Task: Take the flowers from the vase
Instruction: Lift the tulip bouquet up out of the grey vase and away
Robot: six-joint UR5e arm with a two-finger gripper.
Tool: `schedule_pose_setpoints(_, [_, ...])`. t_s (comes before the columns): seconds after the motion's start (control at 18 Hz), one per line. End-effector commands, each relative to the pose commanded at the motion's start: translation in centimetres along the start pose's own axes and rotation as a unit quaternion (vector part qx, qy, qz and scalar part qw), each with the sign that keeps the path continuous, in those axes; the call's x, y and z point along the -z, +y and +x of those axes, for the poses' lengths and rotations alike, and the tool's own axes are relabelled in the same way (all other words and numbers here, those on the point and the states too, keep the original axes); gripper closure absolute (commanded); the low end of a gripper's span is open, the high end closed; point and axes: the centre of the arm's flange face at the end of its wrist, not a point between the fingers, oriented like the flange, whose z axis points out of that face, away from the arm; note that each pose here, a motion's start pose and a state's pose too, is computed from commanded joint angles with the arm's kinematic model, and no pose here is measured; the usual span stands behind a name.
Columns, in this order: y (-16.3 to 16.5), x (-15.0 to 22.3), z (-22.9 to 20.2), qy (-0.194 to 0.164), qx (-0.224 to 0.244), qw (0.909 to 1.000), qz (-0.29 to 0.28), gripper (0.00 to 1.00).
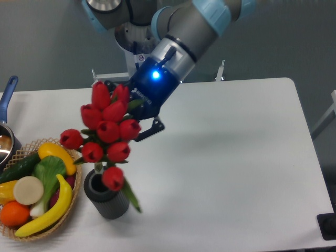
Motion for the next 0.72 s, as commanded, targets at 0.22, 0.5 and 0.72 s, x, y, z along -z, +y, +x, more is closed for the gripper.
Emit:
schedule_pose_setpoints(0.22, [0.2, 3.8, -3.2, -0.040, 0.006, 0.9992, 0.009, 0.60])
schedule_pose_setpoints(0.5, [0.7, 8.8, -7.2, -0.088, 0.001, 0.9960, 0.019, 0.60])
schedule_pose_setpoints(0.72, [2.4, 11.2, -10.1, -0.110, -0.004, 0.9937, 0.018, 0.60])
